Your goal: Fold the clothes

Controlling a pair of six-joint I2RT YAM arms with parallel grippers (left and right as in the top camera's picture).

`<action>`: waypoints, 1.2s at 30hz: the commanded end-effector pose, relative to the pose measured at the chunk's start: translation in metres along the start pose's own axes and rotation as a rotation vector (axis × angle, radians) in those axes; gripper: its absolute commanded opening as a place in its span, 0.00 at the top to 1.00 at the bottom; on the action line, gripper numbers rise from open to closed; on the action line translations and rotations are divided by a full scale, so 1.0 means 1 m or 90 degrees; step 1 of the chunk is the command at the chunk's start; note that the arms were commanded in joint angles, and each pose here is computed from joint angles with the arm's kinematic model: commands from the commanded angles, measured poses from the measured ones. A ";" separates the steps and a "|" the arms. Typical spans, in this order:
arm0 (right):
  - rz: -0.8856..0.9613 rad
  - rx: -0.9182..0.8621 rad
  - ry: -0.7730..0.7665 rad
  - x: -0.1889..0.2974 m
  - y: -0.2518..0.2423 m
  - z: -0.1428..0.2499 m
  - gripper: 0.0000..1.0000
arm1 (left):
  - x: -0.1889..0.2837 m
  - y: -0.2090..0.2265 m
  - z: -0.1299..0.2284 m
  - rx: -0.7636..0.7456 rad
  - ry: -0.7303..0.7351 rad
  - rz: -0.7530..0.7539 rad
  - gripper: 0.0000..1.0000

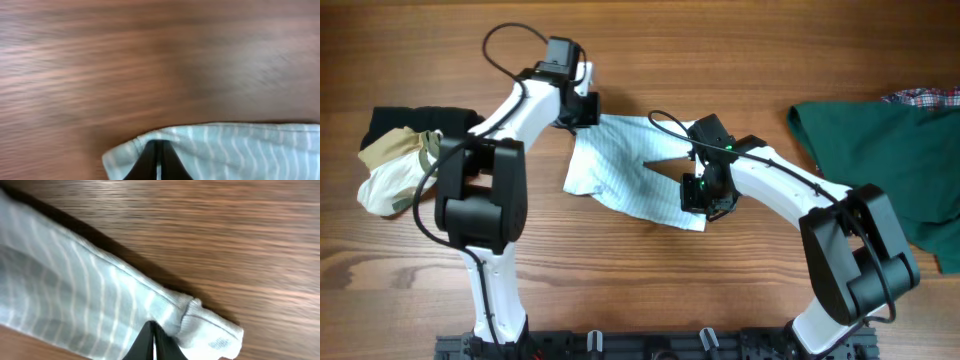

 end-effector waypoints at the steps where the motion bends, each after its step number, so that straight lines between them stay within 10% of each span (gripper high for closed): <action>1: 0.211 -0.038 0.051 -0.022 -0.052 0.026 0.95 | -0.012 0.044 -0.010 0.083 -0.008 -0.051 0.94; 28: 0.025 0.136 -0.193 0.084 0.011 -0.021 0.30 | 0.100 0.023 0.004 0.082 -0.003 -0.017 0.43; 36: 0.025 0.141 -0.200 0.087 0.011 -0.021 0.23 | 0.094 0.018 0.055 0.098 0.151 -0.008 0.66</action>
Point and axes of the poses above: each gripper's point midway between its finger pads, its own x axis back along the fingers, its own y axis along the line the jaws close on, z = x × y, the point moved 5 cm from there along x, back along the fingers, and after that the axes turned 14 degrees about x, right-handed, at the moved point
